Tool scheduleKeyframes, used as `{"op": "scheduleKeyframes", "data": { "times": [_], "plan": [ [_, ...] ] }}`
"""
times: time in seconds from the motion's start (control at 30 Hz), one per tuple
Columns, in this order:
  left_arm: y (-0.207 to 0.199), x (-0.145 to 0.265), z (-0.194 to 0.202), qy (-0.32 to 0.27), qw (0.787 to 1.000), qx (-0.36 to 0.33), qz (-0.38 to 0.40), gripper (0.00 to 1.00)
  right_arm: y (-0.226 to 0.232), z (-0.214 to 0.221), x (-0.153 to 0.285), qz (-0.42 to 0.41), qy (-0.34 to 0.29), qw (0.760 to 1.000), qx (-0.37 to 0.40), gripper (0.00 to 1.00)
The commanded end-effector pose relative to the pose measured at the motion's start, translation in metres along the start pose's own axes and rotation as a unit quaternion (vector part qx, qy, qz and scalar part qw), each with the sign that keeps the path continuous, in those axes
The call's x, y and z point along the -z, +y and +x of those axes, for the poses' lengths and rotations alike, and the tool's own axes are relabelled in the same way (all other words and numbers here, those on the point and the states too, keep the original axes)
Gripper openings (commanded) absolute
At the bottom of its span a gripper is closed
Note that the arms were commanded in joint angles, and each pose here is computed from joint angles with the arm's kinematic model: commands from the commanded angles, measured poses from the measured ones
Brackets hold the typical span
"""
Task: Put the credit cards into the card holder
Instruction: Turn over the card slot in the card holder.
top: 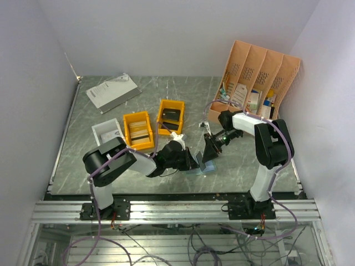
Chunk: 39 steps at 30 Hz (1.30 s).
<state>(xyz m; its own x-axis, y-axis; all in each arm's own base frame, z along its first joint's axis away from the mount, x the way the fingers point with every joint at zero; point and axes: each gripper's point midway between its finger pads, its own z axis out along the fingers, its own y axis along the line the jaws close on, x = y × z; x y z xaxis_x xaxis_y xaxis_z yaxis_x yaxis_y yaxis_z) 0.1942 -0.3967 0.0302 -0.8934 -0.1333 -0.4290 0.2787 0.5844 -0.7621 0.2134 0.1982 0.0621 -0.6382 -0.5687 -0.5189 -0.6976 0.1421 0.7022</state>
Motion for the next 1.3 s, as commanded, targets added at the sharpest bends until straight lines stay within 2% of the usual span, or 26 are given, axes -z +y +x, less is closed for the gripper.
{"op": "scheduleKeyframes", "data": {
  "times": [0.0, 0.3, 0.63, 0.93, 1.1, 1.27],
  "plan": [
    [0.001, 0.010, -0.012, -0.024, 1.000, -0.008, -0.013, 0.18, 0.011, -0.007, -0.003, -0.027, -0.013, 0.999, 0.013, 0.37],
    [0.020, 0.038, -0.020, -0.042, 0.995, -0.026, -0.086, 0.20, 0.022, -0.012, -0.025, -0.042, 0.014, 0.998, 0.050, 0.37],
    [0.026, 0.044, -0.016, -0.037, 0.994, -0.032, -0.099, 0.21, 0.022, -0.009, -0.040, -0.036, 0.037, 0.997, 0.063, 0.37],
    [0.027, 0.062, -0.030, -0.060, 0.989, -0.043, -0.129, 0.21, 0.017, -0.010, -0.037, -0.011, 0.038, 0.996, 0.076, 0.36],
    [0.017, 0.087, -0.049, -0.092, 0.983, -0.062, -0.149, 0.20, 0.011, -0.012, -0.035, 0.020, 0.039, 0.995, 0.085, 0.29],
    [-0.004, 0.117, -0.074, -0.147, 0.976, -0.095, -0.132, 0.21, -0.004, -0.009, -0.037, 0.073, 0.060, 0.990, 0.100, 0.09]
  ]
}}
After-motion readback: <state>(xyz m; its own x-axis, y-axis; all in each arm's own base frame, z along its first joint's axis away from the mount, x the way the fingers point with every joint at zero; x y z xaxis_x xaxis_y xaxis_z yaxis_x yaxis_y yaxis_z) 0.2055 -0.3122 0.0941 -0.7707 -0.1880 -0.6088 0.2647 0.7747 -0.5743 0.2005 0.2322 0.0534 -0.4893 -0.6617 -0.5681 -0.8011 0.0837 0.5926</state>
